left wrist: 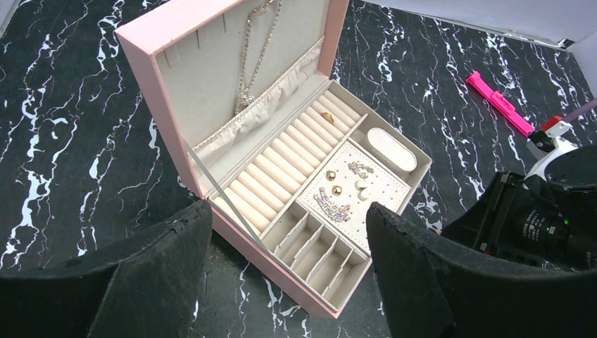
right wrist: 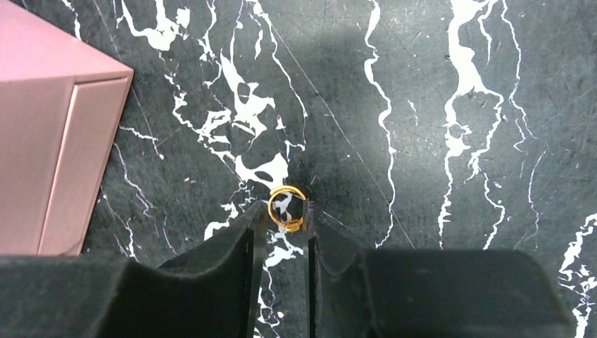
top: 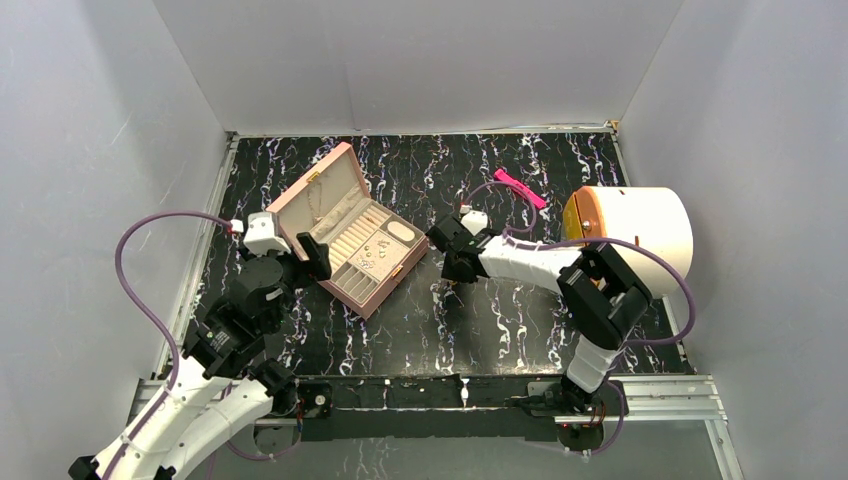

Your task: Organize the mixed jewelry

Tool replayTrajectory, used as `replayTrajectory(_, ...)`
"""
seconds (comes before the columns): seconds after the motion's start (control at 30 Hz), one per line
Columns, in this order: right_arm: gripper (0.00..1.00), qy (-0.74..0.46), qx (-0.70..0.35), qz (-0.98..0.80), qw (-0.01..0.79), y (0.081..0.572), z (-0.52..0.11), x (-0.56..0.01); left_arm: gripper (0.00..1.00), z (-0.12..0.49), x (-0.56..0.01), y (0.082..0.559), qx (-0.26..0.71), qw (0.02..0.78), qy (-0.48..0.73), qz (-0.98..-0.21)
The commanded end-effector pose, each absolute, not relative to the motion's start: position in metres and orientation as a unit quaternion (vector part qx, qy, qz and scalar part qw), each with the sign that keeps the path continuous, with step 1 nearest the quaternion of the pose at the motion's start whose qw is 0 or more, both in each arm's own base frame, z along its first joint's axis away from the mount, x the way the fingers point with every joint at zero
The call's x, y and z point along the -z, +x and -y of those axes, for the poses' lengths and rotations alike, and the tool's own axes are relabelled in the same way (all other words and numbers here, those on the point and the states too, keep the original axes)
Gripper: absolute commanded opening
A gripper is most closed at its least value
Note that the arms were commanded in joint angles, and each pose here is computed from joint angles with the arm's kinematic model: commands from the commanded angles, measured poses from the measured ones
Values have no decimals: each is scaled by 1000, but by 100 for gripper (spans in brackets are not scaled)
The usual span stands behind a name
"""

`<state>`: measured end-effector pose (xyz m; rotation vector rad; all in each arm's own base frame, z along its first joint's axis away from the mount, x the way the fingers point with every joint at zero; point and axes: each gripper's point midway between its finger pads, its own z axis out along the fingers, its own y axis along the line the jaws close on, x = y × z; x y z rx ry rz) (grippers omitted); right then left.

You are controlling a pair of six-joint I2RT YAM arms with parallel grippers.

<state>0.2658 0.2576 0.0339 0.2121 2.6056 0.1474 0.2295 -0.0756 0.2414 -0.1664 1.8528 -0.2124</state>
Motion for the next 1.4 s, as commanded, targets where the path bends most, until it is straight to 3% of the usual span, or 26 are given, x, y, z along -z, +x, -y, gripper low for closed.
replayTrajectory(0.0,33,111,-44,-953,277,281,-261,-40,77,75,-244,234,86,597,-71,-794)
replayTrajectory(0.57,24,88,-23,-962,258,272,-253,-35,77,76,-242,234,83,595,-67,-797)
replayTrajectory(0.97,35,47,-29,-954,294,277,-247,-61,77,77,-243,234,86,595,-66,-797)
replayTrajectory(1.37,37,76,-8,-963,259,267,-243,-40,77,77,-242,234,85,594,-65,-798)
